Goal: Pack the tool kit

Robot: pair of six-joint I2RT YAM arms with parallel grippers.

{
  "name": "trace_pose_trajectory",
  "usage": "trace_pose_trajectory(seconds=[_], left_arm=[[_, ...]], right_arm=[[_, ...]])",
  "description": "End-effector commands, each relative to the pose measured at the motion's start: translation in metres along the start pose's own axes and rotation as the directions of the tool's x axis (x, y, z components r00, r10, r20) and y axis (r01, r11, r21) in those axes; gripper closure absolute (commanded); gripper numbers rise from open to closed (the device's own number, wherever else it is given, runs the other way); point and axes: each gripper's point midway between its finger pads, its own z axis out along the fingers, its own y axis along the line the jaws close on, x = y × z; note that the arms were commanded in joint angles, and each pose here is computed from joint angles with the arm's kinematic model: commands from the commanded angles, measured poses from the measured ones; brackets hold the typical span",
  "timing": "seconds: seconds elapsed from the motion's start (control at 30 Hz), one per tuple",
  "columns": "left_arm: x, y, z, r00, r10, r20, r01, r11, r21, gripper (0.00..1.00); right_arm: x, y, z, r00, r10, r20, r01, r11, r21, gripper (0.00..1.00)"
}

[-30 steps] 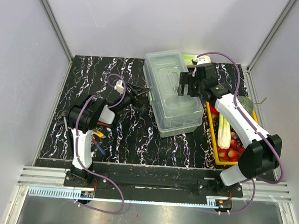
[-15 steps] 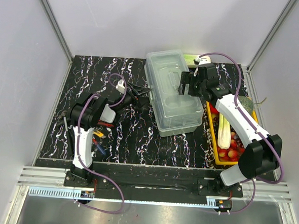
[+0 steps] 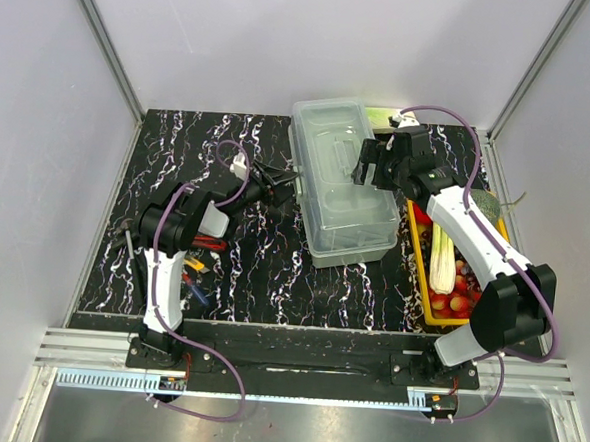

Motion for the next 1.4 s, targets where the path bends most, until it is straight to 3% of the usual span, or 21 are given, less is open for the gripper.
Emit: trace_pose_trajectory(seconds=[0.0,0.17,0.23,0.83,1.37], left_arm=[[0.051,-0.108,-0.009,0.938,0.33,-0.104,-0.255,0.864,0.434,0.44],[0.052,-0.108,-0.008,0.937,0.33,-0.113,-0.252,0.864,0.436,0.65],[0.051,-0.109,-0.008,0.938,0.329,-0.11,-0.252,0.864,0.436,0.68],[0.04,-0.089,-0.002,0.929,0.362,-0.074,-0.332,0.906,0.262,0.84],[0.032,-0.077,-0.001,0.905,0.421,-0.061,-0.41,0.902,0.136,0.88]], right_arm=[[0.073,0.022,0.011,0.964,0.037,-0.262,-0.06,0.995,-0.082,0.05],[0.075,0.02,0.013,0.963,0.048,-0.267,-0.069,0.995,-0.071,0.05],[0.076,0.02,0.013,0.962,0.05,-0.269,-0.07,0.995,-0.066,0.06],[0.079,0.013,0.014,0.961,0.067,-0.269,-0.076,0.997,-0.023,0.07],[0.082,0.009,0.014,0.96,0.075,-0.271,-0.08,0.997,-0.004,0.07]])
